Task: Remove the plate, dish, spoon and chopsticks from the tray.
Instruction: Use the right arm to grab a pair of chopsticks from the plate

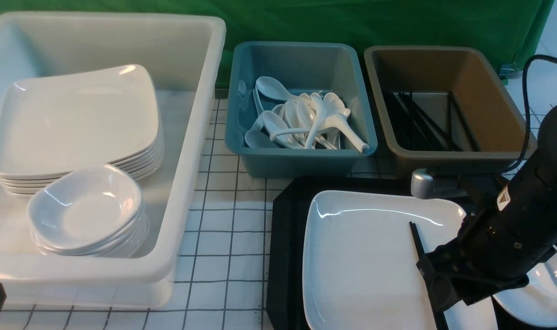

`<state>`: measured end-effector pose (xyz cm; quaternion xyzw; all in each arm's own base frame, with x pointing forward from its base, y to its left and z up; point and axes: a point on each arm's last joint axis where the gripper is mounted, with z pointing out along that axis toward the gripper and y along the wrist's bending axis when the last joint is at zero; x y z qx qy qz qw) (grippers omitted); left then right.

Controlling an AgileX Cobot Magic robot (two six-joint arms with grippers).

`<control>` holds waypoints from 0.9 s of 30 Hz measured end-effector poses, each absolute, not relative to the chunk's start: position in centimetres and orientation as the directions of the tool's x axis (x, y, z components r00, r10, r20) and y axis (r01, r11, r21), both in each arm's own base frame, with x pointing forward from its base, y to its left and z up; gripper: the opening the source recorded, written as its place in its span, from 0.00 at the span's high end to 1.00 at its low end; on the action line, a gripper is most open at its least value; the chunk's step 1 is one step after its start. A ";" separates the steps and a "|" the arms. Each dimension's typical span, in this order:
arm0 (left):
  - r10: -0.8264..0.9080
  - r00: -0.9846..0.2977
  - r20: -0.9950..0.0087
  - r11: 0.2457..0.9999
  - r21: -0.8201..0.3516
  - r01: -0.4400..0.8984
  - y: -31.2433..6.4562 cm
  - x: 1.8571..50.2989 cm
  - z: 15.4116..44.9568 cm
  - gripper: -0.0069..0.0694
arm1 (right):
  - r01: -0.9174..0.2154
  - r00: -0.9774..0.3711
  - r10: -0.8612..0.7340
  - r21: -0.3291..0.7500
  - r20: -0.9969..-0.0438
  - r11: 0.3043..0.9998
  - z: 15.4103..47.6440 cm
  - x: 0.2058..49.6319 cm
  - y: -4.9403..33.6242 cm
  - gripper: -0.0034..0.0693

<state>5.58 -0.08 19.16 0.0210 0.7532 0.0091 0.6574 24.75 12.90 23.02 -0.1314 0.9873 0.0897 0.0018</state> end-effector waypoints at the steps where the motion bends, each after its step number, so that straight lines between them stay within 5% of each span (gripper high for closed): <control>1: 0.044 -0.135 -0.990 0.999 0.041 0.020 -0.1 5.6 19.2 0.88 | -0.257 -0.966 -0.257 0.173 -0.021 0.951 22.5 25.0 13.0 0.35; 22: 0.049 -0.135 -0.990 0.999 0.047 0.019 -0.1 5.6 19.2 0.88 | -0.225 -0.958 -0.239 0.102 0.158 0.969 15.5 27.1 13.5 0.33; 27: 0.049 -0.135 -0.990 0.999 0.047 0.019 -0.1 5.6 19.2 0.88 | -0.237 -0.957 -0.248 0.087 0.154 0.968 15.5 27.2 13.4 0.45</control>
